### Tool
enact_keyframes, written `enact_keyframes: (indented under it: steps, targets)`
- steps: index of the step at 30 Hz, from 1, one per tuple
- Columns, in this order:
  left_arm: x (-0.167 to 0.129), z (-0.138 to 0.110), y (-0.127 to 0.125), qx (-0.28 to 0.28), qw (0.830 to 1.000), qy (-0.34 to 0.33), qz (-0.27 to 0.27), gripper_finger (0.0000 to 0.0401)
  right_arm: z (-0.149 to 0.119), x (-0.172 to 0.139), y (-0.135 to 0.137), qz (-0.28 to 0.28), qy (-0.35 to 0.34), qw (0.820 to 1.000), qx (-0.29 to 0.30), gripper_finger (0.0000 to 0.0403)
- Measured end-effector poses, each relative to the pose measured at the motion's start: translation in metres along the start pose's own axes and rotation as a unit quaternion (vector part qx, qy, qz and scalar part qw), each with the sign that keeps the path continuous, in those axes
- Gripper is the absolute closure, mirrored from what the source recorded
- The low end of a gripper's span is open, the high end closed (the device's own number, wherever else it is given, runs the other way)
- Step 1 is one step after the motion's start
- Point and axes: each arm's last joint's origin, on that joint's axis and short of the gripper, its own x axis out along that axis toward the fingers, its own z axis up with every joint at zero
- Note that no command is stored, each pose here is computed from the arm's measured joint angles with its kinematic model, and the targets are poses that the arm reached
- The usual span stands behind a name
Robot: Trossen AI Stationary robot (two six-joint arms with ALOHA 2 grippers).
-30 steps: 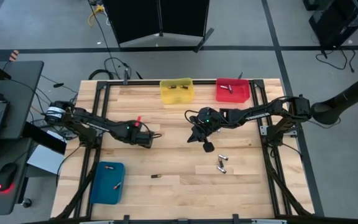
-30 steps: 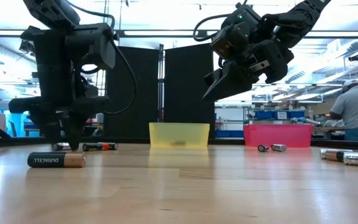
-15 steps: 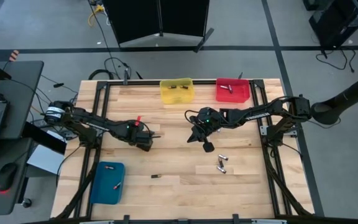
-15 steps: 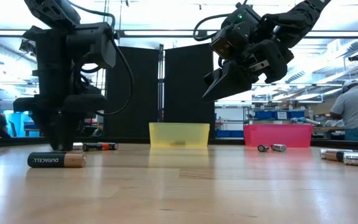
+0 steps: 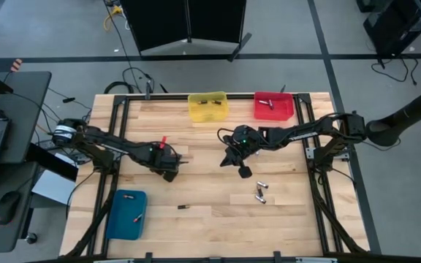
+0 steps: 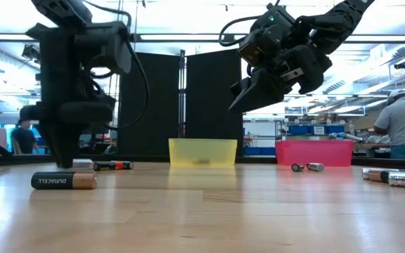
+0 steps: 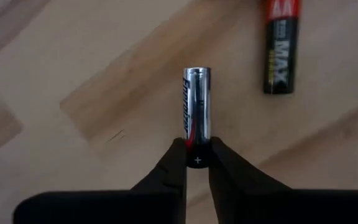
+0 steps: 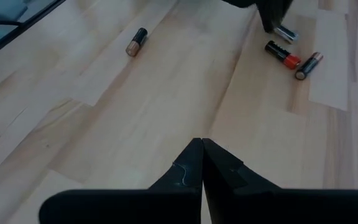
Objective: Sort batteries
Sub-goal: Put the silver battery into the red bin
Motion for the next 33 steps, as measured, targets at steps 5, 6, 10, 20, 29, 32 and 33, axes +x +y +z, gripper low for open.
enact_keyframes:
  steps: [5, 6, 10, 20, 29, 32, 33]
  targets:
    - [-0.016, 0.005, -0.002, 0.027, 0.997, -0.063, -0.022, 0.0354, 0.004, -0.008, -0.004, -0.027, -0.005, 1.0, 0.002, 0.0389]
    - [-0.019, 0.006, -0.005, 0.031, 0.995, -0.086, -0.037, 0.0354, 0.004, -0.01, -0.005, -0.029, -0.007, 1.0, -0.001, 0.0389]
    - [-0.031, 0.012, -0.014, 0.065, 0.979, -0.166, -0.096, 0.0354, 0.001, -0.015, -0.016, -0.018, -0.018, 1.0, 0.008, 0.0389]
    - [-0.017, 0.036, -0.021, 0.139, 0.876, -0.359, -0.289, 0.0354, -0.01, -0.022, -0.023, -0.052, -0.154, 0.985, 0.062, 0.039]
    - [-0.023, 0.065, 0.004, 0.179, 0.772, -0.5, -0.349, 0.0354, 0.01, -0.031, -0.028, -0.077, -0.26, 0.95, 0.155, 0.0373]
    - [-0.03, 0.076, 0.007, 0.198, 0.75, -0.525, -0.35, 0.0354, 0.02, -0.033, -0.032, -0.099, -0.278, 0.942, 0.16, 0.0356]
    - [-0.033, 0.079, 0.008, 0.205, 0.743, -0.532, -0.351, 0.0354, 0.023, -0.034, -0.034, -0.108, -0.282, 0.939, 0.162, 0.0348]
